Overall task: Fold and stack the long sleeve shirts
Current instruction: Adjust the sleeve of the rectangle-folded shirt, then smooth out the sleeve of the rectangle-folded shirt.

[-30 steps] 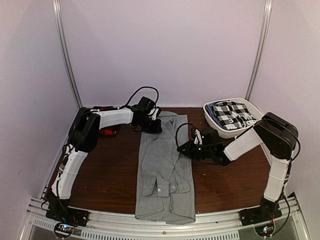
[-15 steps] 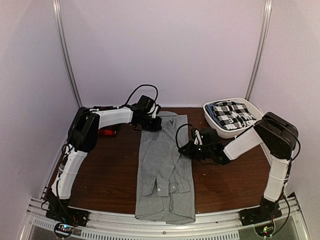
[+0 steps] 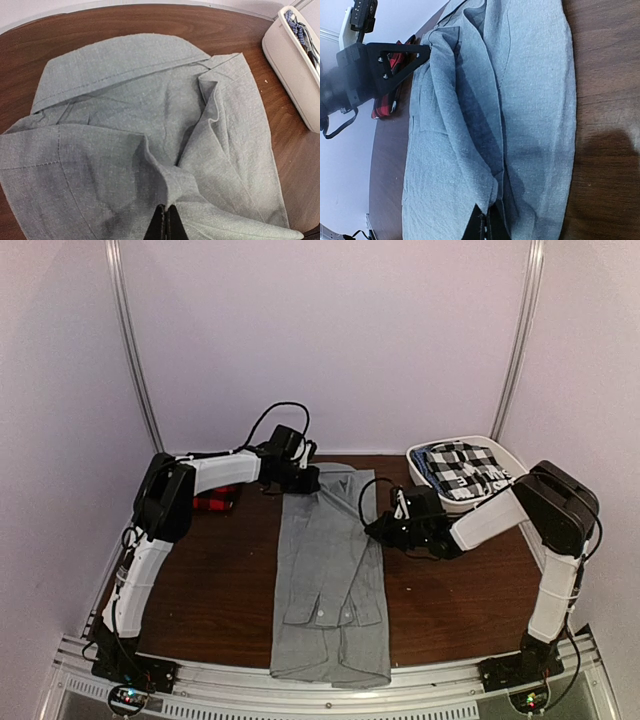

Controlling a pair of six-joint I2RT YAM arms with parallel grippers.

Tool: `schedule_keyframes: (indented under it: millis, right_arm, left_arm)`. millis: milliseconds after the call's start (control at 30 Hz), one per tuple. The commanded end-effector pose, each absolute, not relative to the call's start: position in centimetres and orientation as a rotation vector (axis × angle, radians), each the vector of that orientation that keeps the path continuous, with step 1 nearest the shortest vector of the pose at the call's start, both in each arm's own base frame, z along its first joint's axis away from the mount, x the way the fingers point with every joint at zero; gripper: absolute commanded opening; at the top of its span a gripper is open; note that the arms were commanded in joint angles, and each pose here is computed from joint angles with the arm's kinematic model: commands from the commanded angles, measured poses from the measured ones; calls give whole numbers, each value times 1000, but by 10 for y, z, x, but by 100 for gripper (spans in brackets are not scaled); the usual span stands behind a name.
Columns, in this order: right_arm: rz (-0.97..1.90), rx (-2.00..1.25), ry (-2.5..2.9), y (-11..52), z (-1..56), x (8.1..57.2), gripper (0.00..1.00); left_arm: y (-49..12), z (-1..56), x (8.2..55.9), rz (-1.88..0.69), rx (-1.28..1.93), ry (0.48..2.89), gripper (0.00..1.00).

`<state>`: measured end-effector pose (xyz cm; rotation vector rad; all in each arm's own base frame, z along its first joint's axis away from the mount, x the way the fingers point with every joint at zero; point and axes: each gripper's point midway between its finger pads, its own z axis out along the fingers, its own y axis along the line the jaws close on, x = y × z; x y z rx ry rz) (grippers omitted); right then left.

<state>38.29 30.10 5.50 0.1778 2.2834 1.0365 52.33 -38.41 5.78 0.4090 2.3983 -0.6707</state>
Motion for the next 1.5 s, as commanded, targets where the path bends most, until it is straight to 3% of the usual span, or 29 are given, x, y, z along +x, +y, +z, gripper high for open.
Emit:
schedule_keyframes:
  millis: [0, 300, 400, 533, 633, 733, 1067, 1467]
  right_arm:
    - [998, 184, 2257, 293, 62, 394, 0]
    - [962, 180, 2263, 287, 62, 401, 4]
    - [937, 166, 2269, 285, 66, 402, 15]
    - [881, 159, 2260, 276, 79, 400, 31]
    - [827, 152, 2245, 267, 93, 399, 34]
    - [781, 141, 2228, 262, 109, 399, 33]
    - [905, 20, 2210, 306, 118, 404, 22]
    - [996, 10, 2272, 335, 75, 424, 17]
  left_arm:
    - [-387, 85, 548, -677, 384, 2281, 0]
    - [-383, 83, 552, -647, 363, 2284, 0]
    - [-377, 82, 554, -614, 344, 2300, 32]
    - [-370, 95, 555, -589, 329, 2299, 51]
    - [-364, 110, 549, -577, 325, 2290, 53]
    - [-358, 121, 541, -575, 318, 2291, 52]
    - [-391, 125, 499, -824, 396, 2289, 15]
    - [-419, 78, 507, -902, 389, 2325, 6]
